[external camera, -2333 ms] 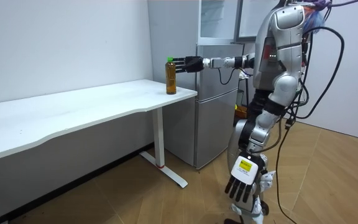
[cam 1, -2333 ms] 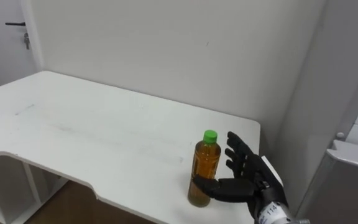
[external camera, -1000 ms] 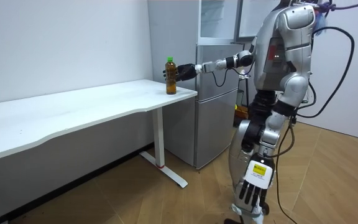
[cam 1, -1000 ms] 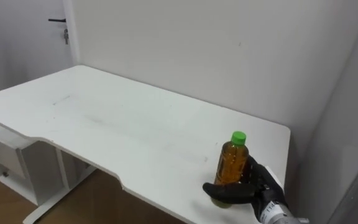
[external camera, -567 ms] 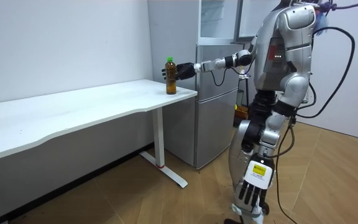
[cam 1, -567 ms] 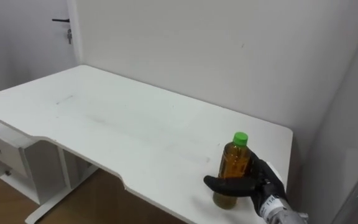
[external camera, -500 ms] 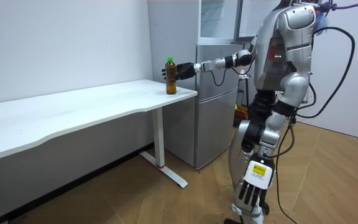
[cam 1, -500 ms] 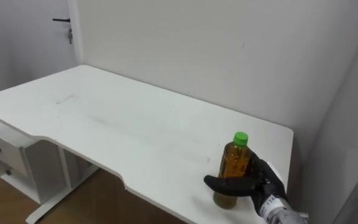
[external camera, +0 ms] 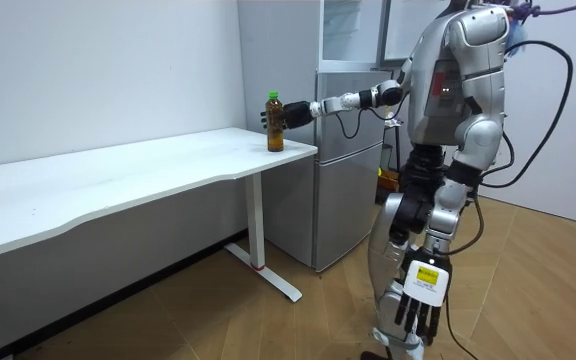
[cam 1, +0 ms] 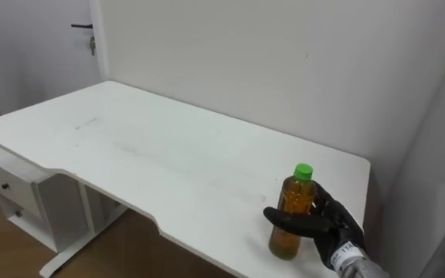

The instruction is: Put the bottle in the upper fridge

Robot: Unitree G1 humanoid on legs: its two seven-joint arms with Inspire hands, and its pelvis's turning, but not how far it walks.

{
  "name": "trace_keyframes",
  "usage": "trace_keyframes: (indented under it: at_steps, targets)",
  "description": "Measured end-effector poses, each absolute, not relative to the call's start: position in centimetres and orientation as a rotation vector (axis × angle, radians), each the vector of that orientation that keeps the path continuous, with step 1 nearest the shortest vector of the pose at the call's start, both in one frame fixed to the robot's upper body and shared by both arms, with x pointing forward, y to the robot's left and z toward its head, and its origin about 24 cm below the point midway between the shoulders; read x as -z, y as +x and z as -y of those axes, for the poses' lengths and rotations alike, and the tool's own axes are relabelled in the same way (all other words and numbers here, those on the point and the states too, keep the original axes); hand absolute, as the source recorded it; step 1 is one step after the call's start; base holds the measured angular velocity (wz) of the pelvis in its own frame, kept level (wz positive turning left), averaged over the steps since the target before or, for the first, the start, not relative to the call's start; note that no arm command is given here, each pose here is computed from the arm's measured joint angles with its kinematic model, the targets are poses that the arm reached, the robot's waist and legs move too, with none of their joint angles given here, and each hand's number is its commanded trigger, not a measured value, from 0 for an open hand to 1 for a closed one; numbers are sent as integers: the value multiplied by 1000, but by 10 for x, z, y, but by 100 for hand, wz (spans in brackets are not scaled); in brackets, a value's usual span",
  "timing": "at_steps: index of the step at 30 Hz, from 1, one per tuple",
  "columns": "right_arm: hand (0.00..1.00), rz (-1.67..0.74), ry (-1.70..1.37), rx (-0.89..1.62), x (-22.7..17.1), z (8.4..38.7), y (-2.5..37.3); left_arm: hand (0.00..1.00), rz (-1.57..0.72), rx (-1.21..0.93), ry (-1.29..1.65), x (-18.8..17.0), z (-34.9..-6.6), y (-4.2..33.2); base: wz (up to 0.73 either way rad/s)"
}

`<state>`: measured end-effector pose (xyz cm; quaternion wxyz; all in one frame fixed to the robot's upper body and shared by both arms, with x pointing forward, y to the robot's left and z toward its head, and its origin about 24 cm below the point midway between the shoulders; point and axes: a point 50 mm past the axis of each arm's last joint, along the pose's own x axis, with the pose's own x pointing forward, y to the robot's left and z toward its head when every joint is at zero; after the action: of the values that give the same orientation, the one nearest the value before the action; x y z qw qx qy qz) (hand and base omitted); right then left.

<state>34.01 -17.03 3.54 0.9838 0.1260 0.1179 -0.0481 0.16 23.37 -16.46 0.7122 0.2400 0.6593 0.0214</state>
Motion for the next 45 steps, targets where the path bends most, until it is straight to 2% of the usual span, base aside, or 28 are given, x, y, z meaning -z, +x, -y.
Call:
trace_keyframes:
  at_steps: [1, 2, 3, 4, 10, 28, 45]
  targets:
    - [0, -243, 253, 103, -34, 171, 340, 0, -1465, -47, 532, 165, -234, 0, 0]
    - [58, -245, 253, 106, -33, 172, 340, 0, -1468, -47, 531, 165, -234, -1, 0]
    - [84, -249, 254, 111, -32, 173, 339, 0, -1475, -46, 530, 165, -234, -3, 0]
    - [100, -253, 256, 119, -32, 174, 339, 0, -1480, -44, 527, 165, -234, -5, 0]
    - [100, -297, 255, 163, -21, 182, 336, 0, -1516, -30, 512, 165, -233, -15, 1]
    - [100, -358, 271, 199, -7, 187, 332, 0, -1522, -12, 495, 165, -233, -15, 2]
    - [100, -301, 308, 213, -21, 205, 338, 0, -1481, -73, 447, 164, -233, -13, 7]
